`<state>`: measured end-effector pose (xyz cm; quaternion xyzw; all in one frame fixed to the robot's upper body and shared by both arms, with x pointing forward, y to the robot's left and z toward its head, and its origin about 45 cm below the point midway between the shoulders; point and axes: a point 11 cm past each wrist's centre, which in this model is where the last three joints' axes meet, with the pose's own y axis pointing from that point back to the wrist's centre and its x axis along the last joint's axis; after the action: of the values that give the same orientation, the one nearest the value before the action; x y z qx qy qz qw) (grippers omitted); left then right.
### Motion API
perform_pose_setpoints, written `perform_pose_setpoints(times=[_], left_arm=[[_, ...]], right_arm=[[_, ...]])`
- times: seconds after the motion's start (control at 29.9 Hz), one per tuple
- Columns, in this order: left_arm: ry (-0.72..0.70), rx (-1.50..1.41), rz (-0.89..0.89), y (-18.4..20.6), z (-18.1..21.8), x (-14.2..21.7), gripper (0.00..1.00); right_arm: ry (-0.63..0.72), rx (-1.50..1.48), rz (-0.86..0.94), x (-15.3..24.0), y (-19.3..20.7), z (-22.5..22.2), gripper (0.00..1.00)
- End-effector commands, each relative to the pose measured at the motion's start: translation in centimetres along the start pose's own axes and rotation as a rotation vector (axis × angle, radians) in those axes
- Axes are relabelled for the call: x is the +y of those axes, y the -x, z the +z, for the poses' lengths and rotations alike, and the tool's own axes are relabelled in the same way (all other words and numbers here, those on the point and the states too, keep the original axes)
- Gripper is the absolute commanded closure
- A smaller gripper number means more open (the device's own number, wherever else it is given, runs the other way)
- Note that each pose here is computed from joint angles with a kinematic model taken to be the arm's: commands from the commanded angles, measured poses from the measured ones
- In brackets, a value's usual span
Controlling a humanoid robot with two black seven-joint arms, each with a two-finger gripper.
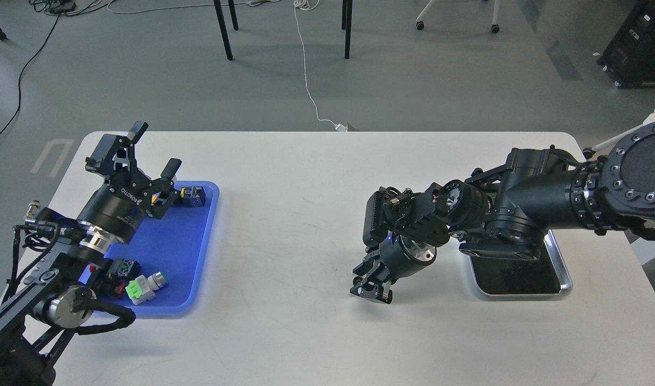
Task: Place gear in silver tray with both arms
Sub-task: 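Close the right gripper on the black gear, then carry the gear into the silver tray and lower it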
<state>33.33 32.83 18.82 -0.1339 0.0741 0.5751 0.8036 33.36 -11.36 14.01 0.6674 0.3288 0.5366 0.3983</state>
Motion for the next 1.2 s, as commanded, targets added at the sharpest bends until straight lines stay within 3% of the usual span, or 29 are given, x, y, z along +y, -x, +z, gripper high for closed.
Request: perform_pose_setpoints(times=[0.0,0.13,0.53,0.84,1.17], left_arm=[[-0.002,0.0,0.0,0.0,0.0,0.0,0.02],[0.0,0.0,0.0,0.0,0.0,0.0,0.02],[0.001,0.003,0.003,0.0,0.0,0.0,0.02],[0.001,0.004,0.0,0.1,0.0,-0.1,0.02],[0.002,0.02,-0.003,0.5,-0.4,-0.2,0.02]], right_arm=[[0.001,0.0,-0.003,0.0,0.1,0.0,0.74],[-0.001,-0.001,-0.004,-0.1,0.2,0.0,0.81],[0.013,-0.013,-0.001,0.5,0.4,0.4,0.86],[0.174,-0.076,0.109,9.6,0.0,4.9,0.86],[0.352,-0.264,0.105,17.5,10.0,7.4,0.85]])
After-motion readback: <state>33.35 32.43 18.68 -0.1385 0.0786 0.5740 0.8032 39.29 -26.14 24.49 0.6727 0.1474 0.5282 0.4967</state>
